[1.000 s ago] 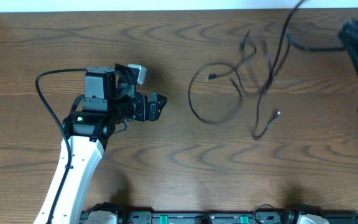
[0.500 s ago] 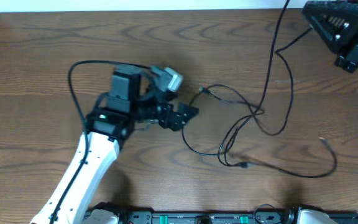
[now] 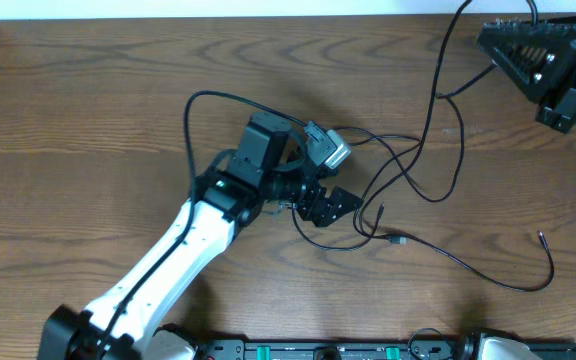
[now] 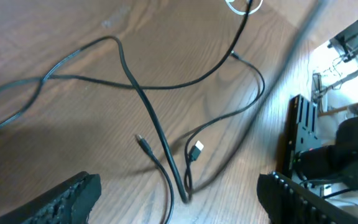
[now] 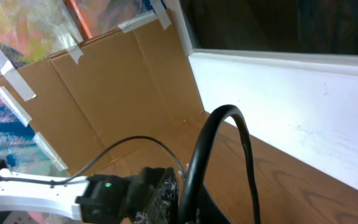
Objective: Untangle cables
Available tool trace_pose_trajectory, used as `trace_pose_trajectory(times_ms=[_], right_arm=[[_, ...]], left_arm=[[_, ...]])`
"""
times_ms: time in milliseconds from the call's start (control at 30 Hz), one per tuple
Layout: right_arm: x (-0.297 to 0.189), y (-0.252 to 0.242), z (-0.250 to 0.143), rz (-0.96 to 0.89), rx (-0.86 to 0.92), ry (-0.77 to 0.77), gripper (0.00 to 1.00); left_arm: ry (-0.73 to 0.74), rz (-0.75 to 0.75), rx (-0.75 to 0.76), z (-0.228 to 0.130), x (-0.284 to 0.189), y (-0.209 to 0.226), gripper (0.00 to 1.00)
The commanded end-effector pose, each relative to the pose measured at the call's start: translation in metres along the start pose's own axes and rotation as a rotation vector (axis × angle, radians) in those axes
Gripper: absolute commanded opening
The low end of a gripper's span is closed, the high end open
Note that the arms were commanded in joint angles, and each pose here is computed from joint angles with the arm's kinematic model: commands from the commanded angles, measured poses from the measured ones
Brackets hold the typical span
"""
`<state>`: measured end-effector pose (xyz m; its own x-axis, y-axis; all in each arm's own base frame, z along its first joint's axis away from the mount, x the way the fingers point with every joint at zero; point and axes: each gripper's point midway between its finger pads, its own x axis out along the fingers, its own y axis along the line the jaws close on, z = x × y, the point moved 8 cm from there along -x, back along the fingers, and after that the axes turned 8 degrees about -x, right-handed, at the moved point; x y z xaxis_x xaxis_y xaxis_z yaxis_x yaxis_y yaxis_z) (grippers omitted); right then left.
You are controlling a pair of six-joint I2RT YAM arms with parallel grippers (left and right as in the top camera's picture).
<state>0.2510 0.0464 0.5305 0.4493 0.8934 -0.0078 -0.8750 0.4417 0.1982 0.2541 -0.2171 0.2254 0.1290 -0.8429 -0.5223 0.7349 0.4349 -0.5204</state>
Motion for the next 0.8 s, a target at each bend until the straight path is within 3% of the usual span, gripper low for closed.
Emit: trace_pose_trajectory(times_ms=[0,767], right_arm=[[-0.004,0.009,0.002,0.013,-0.063,0.0,0.01],[-0.004,0.007,-0.004,0.003,-0.043,0.016,0.01]], left_arm=[[0.038,-0.007,-0.023,-0.009,0.015,0.012,0.84],[0.032,-0.011,-0.086,-0.013,0.055,0.047,0.84]])
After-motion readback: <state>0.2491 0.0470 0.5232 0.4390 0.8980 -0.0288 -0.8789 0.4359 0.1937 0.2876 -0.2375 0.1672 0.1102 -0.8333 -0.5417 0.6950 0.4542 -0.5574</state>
